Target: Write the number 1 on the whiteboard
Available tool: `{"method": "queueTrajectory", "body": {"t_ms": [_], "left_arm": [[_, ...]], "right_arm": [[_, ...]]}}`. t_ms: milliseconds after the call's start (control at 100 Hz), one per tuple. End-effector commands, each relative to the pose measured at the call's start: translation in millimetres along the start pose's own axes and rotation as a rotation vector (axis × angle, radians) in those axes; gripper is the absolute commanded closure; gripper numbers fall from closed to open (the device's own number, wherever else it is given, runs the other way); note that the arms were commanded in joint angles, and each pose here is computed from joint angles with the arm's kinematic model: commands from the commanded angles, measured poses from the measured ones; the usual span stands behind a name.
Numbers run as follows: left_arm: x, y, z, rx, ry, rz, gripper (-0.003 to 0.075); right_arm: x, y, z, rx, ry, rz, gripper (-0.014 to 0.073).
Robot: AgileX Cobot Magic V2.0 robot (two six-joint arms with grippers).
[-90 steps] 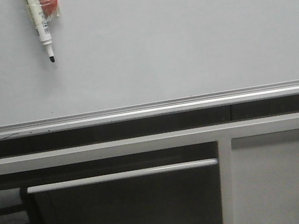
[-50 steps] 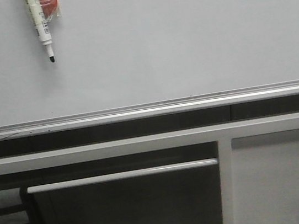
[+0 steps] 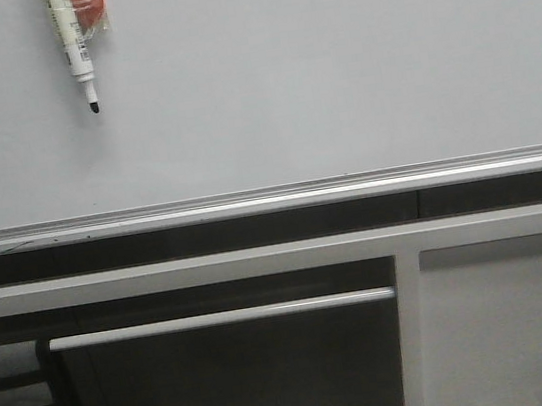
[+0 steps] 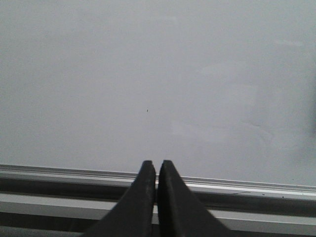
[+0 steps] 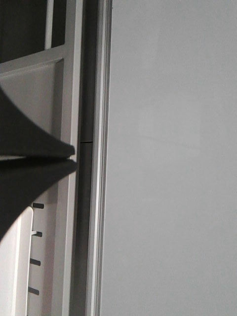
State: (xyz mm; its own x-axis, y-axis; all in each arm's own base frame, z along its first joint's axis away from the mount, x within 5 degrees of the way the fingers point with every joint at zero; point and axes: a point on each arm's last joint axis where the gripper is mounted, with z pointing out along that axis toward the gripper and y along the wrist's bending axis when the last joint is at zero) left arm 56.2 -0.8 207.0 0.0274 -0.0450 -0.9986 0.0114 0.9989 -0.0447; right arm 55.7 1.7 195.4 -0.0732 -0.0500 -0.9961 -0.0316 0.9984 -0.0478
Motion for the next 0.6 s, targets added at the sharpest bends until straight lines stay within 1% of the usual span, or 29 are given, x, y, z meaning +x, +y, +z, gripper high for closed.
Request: {"method": "queueTrajectory", "body": {"t_ms": [0,70,160,220,320,480,590], "left_arm": [[6.0,1.2,-0.4,-0.008,-0.056,-0.013,0.0741],[6.0,1.2,-0.4,-0.008,-0.056,-0.013,0.0741],[5.9,1.2,-0.4,-0.008,-0.058,-0.032,0.0741],[5.9,1.3,-0.4,-0.008,-0.058,-0.054,0.0741],[5.9,1.4,-0.4,-0.007,-0.058,-0.126,0.0741],[6.0,1.6,-0.4,-0.005,-0.058,-0.296,0.0741],[5.4,1.9,-0.5,-0.003,-0.061,-0.460,0.0741]], "right_arm": [[0.3,-0.5,0.3,0.012,-0.072,-0.016,0.0659],[-0.8,-0.6,0.2,0.013,-0.084,-0.014,0.0659],[-1.4,-0.4,0.1,0.009,-0.091,0.023,0.0659],[-1.7,-0.2,0.1,0.004,-0.094,0.071,0.0659],[-2.9,0.0,0.0,-0.002,-0.108,0.151,0.0659],[-6.1,-0.5,-0.4,-0.014,-0.143,0.358,0.0659],[-6.9,-0.9,-0.6,-0.026,-0.152,0.551,0.0659]]}}
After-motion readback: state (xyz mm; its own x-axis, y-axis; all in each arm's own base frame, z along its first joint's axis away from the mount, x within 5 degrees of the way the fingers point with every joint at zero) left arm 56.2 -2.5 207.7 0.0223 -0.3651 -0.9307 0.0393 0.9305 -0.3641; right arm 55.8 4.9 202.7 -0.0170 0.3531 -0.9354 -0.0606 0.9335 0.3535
